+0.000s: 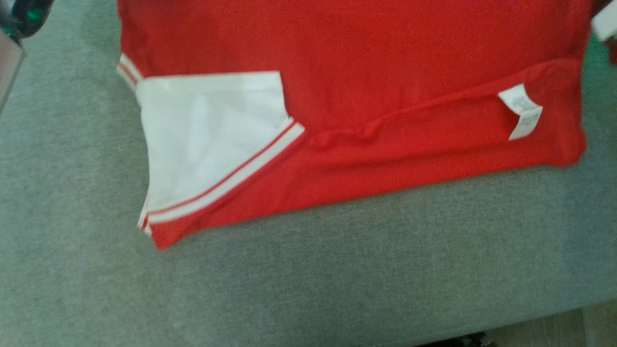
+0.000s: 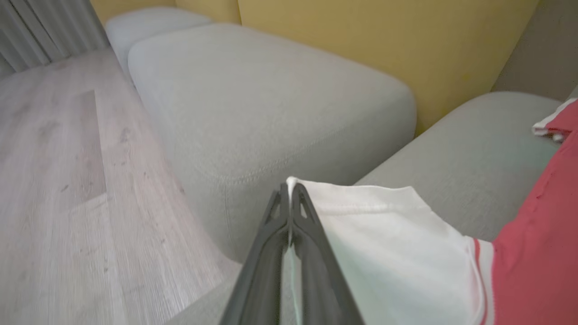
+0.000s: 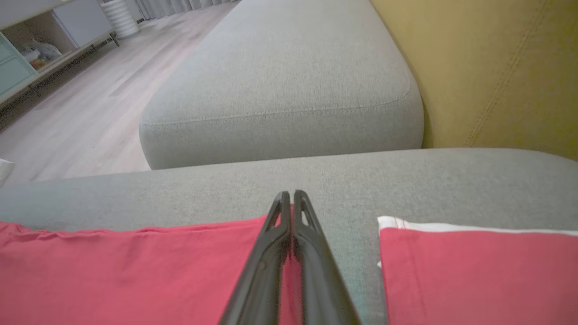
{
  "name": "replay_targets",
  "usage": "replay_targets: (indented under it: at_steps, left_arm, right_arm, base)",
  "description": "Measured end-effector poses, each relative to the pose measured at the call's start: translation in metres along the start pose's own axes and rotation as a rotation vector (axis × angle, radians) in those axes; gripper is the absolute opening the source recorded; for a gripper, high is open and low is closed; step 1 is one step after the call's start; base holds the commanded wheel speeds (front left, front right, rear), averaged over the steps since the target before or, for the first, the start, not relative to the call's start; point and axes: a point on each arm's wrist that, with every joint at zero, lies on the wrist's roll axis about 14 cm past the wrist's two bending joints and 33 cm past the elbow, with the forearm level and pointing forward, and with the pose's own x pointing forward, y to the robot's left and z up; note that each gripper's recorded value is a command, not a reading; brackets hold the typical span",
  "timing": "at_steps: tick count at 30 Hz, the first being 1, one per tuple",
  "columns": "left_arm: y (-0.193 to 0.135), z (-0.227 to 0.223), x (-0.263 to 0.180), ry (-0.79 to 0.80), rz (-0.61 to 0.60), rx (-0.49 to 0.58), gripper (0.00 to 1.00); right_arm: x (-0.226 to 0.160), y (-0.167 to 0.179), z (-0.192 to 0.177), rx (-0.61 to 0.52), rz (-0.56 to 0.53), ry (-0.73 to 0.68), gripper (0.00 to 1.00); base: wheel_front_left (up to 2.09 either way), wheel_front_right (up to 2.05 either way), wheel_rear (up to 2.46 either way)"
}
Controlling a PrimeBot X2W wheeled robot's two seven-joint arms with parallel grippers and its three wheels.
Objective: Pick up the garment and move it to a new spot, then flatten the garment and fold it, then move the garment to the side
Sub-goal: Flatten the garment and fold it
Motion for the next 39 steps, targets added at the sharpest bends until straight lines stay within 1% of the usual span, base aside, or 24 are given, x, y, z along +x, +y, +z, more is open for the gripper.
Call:
replay_targets:
  at_steps: [4,7,11,16,21,24,27,30,31,32,33,36,39]
  left_arm:
    - [-0.008,0.029,-0.015,-0.097,-0.026,0.003,0.0]
    - [-0.011,0.031,-0.035,-0.117,-0.04,0.012,0.0]
    - [-0.02,0.006,-0.067,-0.096,-0.056,0.011,0.0]
    - [-0.035,-0.022,-0.105,-0.072,-0.043,-0.024,0.0]
    - [-0.062,-0.047,-0.137,-0.032,-0.05,-0.065,0.0]
    - [-0.077,-0.066,-0.151,0.007,-0.047,-0.099,0.0]
    - [-0.094,-0.082,-0.161,0.037,-0.058,-0.171,0.0]
    - [-0.104,-0.097,-0.167,0.059,-0.048,-0.207,0.0]
    - [-0.104,-0.101,-0.169,0.065,-0.034,-0.225,0.0]
    - [-0.106,-0.105,-0.171,0.067,-0.026,-0.235,0.25]
    - [-0.108,-0.108,-0.172,0.063,-0.018,-0.247,1.0]
    - [-0.113,-0.111,-0.171,0.022,0.031,-0.284,1.0]
    - [-0.106,-0.108,-0.171,-0.051,0.167,-0.294,1.0]
  right_arm:
    - [-0.01,0.001,0.018,0.02,0.017,-0.052,0.0]
    - [-0.022,0.002,0.007,0.033,0.027,-0.04,0.0]
    - [-0.042,0.0,-0.011,0.049,0.025,-0.025,0.0]
    - [-0.058,0.004,-0.012,0.058,0.038,-0.055,0.0]
    - [-0.071,0.005,-0.033,0.057,0.032,-0.02,0.0]
    - [-0.077,0.003,-0.048,0.062,0.021,0.007,0.0]
    - [-0.083,0.002,-0.06,0.064,0.015,0.029,0.0]
    - [-0.089,0.001,-0.075,0.076,0.003,0.055,0.0]
    - [-0.091,0.002,-0.08,0.087,-0.001,0.062,0.36]
    - [-0.093,0.003,-0.084,0.104,-0.007,0.064,0.87]
    - [-0.095,0.003,-0.087,0.119,-0.015,0.056,1.0]
    - [-0.101,0.006,-0.086,0.157,-0.035,-0.005,1.0]
    - [-0.11,0.004,-0.081,0.178,-0.068,-0.078,1.0]
  base:
    - [0.0,0.0,0.0]
    - [0.0,0.0,0.0]
    - [0.0,0.0,0.0]
    - [0.0,0.0,0.0]
    - [0.0,0.0,0.0]
    - [0.0,0.0,0.0]
    - [0.0,0.0,0.0]
    - [0.0,0.0,0.0]
    - [0.0,0.0,0.0]
    - [0.0,0.0,0.0]
    - [0.0,0.0,0.0]
    - [0.0,0.0,0.0]
    - [0.0,0.0,0.0]
